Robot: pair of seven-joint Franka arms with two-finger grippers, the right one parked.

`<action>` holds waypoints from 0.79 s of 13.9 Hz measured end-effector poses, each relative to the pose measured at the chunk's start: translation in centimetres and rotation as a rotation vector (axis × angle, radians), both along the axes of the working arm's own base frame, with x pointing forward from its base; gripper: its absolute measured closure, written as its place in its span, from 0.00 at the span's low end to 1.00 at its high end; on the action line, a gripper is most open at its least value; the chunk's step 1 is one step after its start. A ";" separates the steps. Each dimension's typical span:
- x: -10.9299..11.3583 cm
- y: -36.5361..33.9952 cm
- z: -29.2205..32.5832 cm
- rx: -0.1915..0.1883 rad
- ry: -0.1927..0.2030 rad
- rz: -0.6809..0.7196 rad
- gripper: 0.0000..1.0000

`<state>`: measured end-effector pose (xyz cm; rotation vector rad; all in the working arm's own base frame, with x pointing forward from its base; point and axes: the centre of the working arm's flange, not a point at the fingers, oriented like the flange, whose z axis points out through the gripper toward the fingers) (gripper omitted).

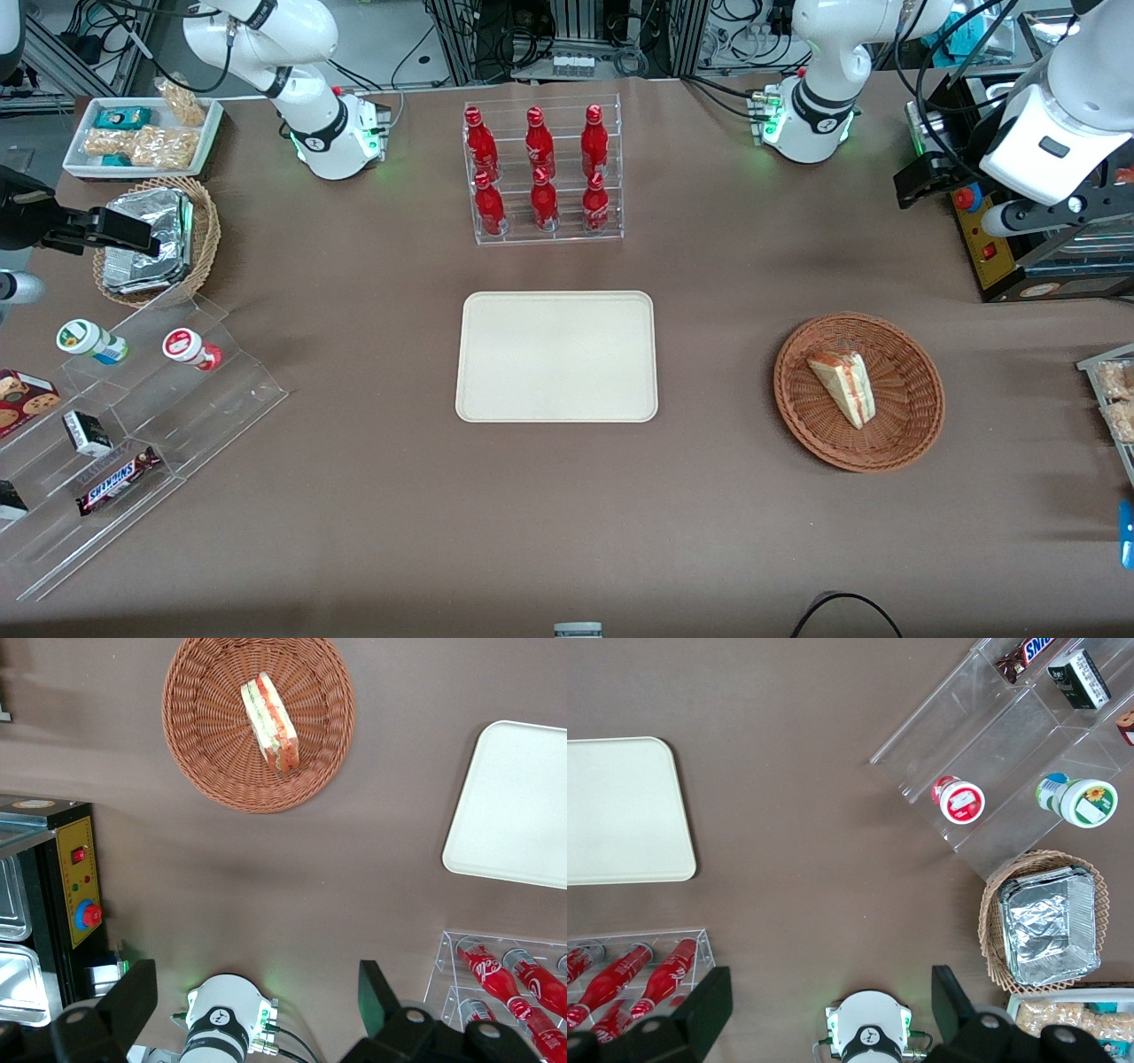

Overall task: Place sandwich from basket to tray
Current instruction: 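Move the left gripper over the sandwich in the wicker basket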

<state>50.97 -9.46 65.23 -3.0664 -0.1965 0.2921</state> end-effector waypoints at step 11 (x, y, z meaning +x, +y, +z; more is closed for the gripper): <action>1.6 0.8 -3.1 0.000 0.062 0.014 0.00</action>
